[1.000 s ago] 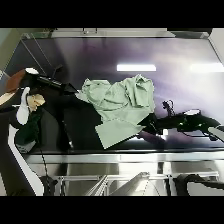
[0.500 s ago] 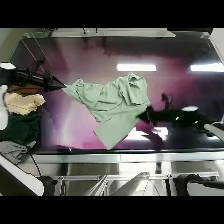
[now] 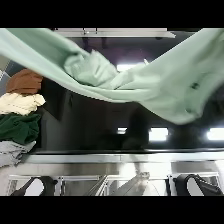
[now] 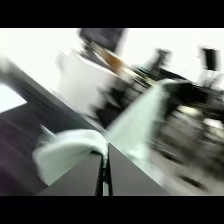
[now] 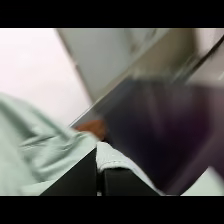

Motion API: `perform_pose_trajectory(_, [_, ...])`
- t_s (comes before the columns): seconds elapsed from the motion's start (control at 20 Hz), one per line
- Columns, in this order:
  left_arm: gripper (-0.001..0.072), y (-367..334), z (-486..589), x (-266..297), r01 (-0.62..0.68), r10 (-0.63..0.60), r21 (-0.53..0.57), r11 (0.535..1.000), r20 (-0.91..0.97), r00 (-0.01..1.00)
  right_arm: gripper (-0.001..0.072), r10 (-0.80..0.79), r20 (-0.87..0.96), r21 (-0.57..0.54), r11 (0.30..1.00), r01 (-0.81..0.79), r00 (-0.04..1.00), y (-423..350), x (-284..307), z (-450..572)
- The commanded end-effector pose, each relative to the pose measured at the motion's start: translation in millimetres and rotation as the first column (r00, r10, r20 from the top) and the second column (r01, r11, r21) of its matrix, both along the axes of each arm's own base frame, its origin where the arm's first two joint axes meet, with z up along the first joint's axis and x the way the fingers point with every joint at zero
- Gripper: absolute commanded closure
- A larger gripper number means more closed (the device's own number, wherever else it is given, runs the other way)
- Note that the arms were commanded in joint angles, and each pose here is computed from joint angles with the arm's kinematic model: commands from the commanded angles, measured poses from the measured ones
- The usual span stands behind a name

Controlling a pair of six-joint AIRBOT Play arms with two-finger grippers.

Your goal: Fold the shirts.

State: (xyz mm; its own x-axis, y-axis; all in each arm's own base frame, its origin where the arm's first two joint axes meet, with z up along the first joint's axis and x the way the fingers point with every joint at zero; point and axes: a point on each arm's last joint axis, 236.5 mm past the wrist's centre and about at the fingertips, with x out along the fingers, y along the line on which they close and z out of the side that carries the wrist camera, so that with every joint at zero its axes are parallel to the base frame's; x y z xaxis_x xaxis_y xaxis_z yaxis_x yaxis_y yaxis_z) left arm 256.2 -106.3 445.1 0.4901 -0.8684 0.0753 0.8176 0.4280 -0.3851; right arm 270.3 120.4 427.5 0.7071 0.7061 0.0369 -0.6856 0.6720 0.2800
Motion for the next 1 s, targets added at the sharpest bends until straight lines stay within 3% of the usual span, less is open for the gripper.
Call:
perform_pose_trajectory(0.0, [0.0683,-17,76,-60,-0.528,0.466,0.062,0.847,0.390,0.794,0.0690,-0.175,0.264,-0.075,0.977,0.201,0.948,-4,-49,76])
perform_pose_trajectory(0.05, [0.0684,-4,83,-61,-0.671,0.580,0.075,0.738,0.437,0.687,0.0690,-0.205,0.275,-0.057,0.972,0.229,0.939,-12,-42,83])
perform_pose_trajectory(0.1, [0.0683,27,88,-58,-0.803,0.709,0.065,0.593,0.431,0.559,0.0691,-0.231,0.263,-0.039,0.967,0.250,0.937,-23,-30,83])
perform_pose_trajectory(0.15, [0.0683,66,81,-49,-0.877,0.807,0.071,0.476,0.363,0.467,0.0691,-0.239,0.218,-0.029,0.968,0.251,0.946,-35,-10,74])
perform_pose_trajectory(0.2, [0.0683,95,60,-33,-0.891,0.853,0.113,0.440,0.259,0.454,0.0691,-0.225,0.131,-0.011,0.974,0.228,0.966,-47,14,57])
perform_pose_trajectory(0.25, [0.0683,114,25,-9,-0.857,0.853,0.180,0.483,0.127,0.507,0.0692,-0.193,0.010,0.013,0.981,0.193,0.981,-58,44,32])
perform_pose_trajectory(0.3, [0.0683,120,-14,13,-0.789,0.813,0.236,0.568,-0.012,0.582,0.0692,-0.131,-0.088,0.025,0.991,0.134,0.987,-61,69,5])
perform_pose_trajectory(0.35, [0.0684,110,-53,35,-0.672,0.717,0.261,0.693,-0.153,0.680,0.0692,-0.053,-0.179,0.031,0.998,0.060,0.982,-56,91,-25])
perform_pose_trajectory(0.4, [0.0692,96,-83,52,-0.566,0.621,0.263,0.782,-0.243,0.745,0.0692,0.020,-0.242,0.035,0.999,-0.012,0.970,-47,108,-51])
perform_pose_trajectory(0.45, [0.0693,79,-109,67,-0.466,0.534,0.269,0.843,-0.304,0.789,0.0692,0.098,-0.302,0.050,0.995,-0.086,0.948,-32,121,-74])
perform_pose_trajectory(0.5, [0.0693,63,-125,79,-0.398,0.474,0.274,0.875,-0.325,0.818,0.0692,0.153,-0.329,0.054,0.988,-0.143,0.932,-17,129,-90])
perform_pose_trajectory(0.6, [0.0693,33,-134,100,-0.326,0.401,0.266,0.907,-0.308,0.863,0.0692,0.216,-0.347,0.064,0.976,-0.206,0.913,6,135,-103])
perform_pose_trajectory(0.75, [0.0694,13,-111,103,-0.297,0.378,0.328,0.897,-0.219,0.899,0.0692,0.200,-0.275,0.021,0.979,-0.202,0.941,9,121,-83])
perform_pose_trajectory(0.95, [0.0693,-1,-34,36,-0.351,0.380,0.330,0.876,-0.025,0.925,0.0692,0.111,-0.088,-0.079,0.990,-0.118,0.990,1,55,-20])
